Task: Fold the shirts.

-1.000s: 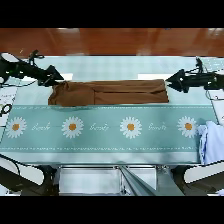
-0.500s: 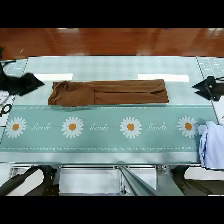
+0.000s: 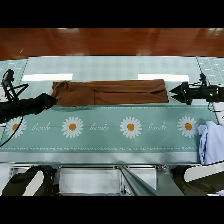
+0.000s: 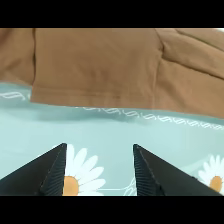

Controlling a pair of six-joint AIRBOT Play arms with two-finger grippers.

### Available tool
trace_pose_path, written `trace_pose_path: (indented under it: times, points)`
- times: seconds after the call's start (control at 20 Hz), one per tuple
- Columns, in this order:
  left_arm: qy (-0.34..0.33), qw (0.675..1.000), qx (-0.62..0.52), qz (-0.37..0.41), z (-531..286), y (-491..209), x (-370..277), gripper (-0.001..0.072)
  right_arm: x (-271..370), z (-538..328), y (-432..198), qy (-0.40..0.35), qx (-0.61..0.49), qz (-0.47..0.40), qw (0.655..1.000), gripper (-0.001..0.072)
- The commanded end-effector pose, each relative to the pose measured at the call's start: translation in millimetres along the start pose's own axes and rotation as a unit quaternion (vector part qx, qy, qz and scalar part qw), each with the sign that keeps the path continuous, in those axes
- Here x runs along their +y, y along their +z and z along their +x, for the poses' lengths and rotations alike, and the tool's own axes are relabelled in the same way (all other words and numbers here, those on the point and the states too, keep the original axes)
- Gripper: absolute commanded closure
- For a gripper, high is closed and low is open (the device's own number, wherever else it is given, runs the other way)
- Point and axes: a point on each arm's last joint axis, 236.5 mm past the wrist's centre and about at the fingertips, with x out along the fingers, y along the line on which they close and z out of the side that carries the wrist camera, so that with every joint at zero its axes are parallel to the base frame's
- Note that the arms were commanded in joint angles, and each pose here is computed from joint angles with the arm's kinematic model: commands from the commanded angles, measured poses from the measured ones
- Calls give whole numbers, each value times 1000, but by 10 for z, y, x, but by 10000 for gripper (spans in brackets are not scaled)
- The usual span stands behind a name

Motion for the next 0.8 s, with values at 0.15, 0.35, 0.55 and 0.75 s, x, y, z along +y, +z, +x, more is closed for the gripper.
trace_pose_path:
  times: [0.15,0.35,0.55,0.75]
  points:
    - [-5,1000,-1,-5,12,-35,-24,203,321,416,36,25,20,-15,999,292]
    - [-5,1000,-1,-5,12,-35,-24,203,520,560,54,34,24,-24,999,292]
    - [-5,1000,-1,-5,12,-33,-24,203,621,684,-37,33,34,-39,998,515]
    - [-9,1000,-13,-7,2,31,-48,205,766,489,-124,52,50,-78,994,686]
